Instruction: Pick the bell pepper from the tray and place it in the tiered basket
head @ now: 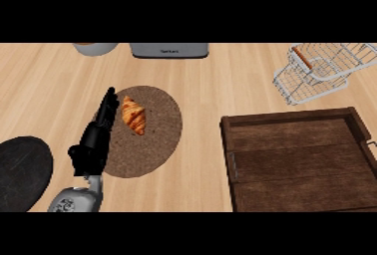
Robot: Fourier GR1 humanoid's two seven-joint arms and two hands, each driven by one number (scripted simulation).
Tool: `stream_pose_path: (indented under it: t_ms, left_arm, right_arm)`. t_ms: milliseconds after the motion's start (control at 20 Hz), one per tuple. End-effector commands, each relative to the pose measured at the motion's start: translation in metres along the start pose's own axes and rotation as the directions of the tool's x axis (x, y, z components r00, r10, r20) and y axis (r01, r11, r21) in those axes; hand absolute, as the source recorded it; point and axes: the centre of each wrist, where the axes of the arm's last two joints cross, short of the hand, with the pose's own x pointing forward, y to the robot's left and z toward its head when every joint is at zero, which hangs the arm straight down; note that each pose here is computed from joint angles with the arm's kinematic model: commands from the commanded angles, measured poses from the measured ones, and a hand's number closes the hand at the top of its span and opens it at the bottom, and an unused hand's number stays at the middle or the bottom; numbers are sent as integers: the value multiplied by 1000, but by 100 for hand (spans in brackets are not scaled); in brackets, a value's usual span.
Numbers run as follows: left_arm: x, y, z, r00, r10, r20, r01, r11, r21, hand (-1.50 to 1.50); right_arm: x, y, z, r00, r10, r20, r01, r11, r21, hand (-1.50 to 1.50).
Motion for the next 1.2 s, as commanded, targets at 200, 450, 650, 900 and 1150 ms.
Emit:
stream_pose_path:
  t_ms: [200,450,650,900,1150]
  left_arm:
    - [9,5,9,1000,13,6,-14,1000,8,0]
    - [2,0,2,1000,1,-4,-1,1000,-15,0]
    - [-4,8,-3,1000,2,7,-2,1000,-12,0]
    - [3,0,-16,1000,1,15,-1,1000,-10,0]
    - [12,7,-14,1000,9,0,-9,1000,-17,0]
  right_arm:
    - [0,5,-44,997,-51,-59,50,998,-24,150]
    - [-12,4,-82,996,36,-80,-40,998,-45,150]
    - [0,26,-102,993,93,-67,-97,994,-57,150]
    - [-60,39,-105,988,129,-85,-132,991,-38,150]
    - [-49,53,-130,960,-166,-227,167,986,-14,-150]
